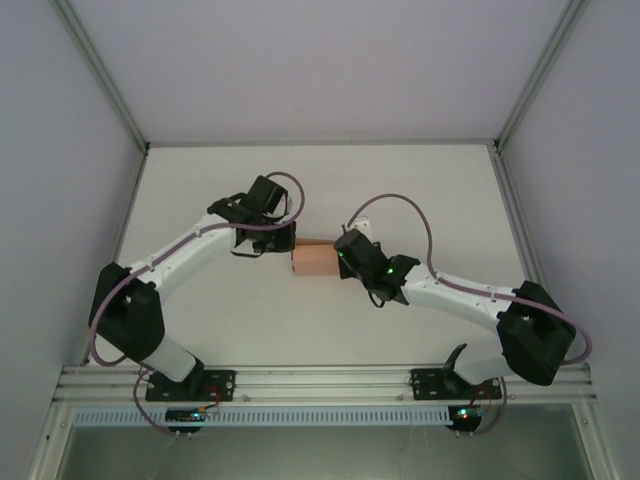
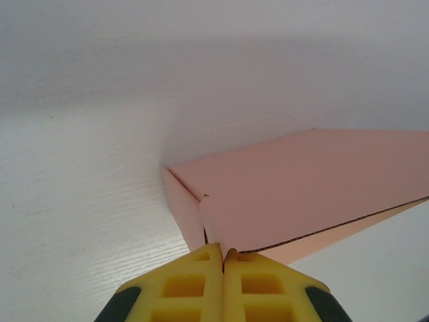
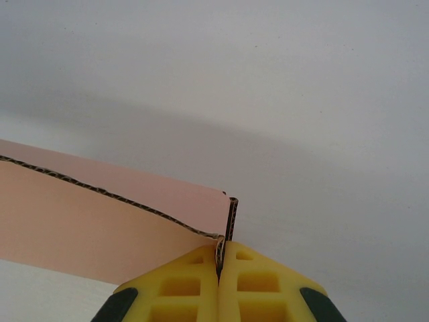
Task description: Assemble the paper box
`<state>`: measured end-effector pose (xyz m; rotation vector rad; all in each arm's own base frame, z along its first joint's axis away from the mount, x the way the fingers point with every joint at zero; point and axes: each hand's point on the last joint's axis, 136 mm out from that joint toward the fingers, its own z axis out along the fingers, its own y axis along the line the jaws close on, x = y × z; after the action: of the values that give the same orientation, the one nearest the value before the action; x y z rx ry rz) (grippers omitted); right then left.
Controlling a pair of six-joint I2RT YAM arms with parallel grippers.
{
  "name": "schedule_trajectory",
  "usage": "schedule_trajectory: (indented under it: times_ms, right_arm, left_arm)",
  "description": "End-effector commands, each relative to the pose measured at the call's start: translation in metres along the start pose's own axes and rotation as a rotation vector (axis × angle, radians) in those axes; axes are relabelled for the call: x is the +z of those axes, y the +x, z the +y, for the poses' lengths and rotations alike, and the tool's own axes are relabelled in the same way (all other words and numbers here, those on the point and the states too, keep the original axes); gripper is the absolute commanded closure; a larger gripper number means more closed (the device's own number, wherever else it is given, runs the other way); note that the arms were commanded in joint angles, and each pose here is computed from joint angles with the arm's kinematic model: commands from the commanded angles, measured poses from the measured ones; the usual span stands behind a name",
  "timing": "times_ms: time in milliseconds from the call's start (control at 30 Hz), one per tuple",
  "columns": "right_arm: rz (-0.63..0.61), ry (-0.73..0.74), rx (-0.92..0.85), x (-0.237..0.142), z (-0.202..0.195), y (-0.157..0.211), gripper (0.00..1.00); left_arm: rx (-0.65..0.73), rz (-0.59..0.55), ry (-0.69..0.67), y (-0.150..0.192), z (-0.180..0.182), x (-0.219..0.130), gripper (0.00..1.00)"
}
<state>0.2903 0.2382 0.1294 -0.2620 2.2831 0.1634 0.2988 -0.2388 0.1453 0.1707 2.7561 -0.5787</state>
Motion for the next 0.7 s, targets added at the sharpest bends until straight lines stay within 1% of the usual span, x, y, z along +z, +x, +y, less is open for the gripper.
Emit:
schedule_trajectory:
  times_ms: [0, 133, 233, 300, 400, 533, 567, 667]
  right_arm:
    - [0.144, 0.005, -0.05, 0.005, -0.001, 0.04, 1.0]
    - [0.143, 0.0, -0.048, 0.005, 0.0, 0.04, 1.0]
    - [0.15, -0.001, -0.05, 0.006, 0.0, 0.042, 1.0]
    - [0.153, 0.002, -0.051, 0.006, -0.001, 0.043, 1.0]
    - [0.163, 0.009, -0.051, 0.006, -0.003, 0.047, 1.0]
    - [0.168, 0.007, -0.057, 0.006, -0.003, 0.048, 1.0]
    - [0.171, 0.005, -0.061, 0.006, -0.002, 0.049, 1.0]
    - [0.167, 0.013, -0.067, 0.006, -0.003, 0.046, 1.0]
  left_arm:
    - [-0.059, 0.068, 0.061, 0.004, -0.008, -0.001, 1.0]
    - [-0.044, 0.072, 0.043, -0.001, -0.004, -0.001, 1.0]
    - [-0.009, 0.077, 0.022, 0.003, -0.001, 0.005, 1.0]
    - [0.028, 0.08, -0.021, 0.008, 0.004, 0.01, 1.0]
    - [0.091, 0.079, -0.12, 0.015, 0.014, 0.015, 1.0]
    - [0.168, 0.049, -0.247, 0.012, 0.022, 0.009, 1.0]
    - [0.181, 0.036, -0.27, 0.009, 0.023, 0.007, 1.0]
    - [0.197, 0.046, -0.271, 0.01, 0.021, 0.011, 1.0]
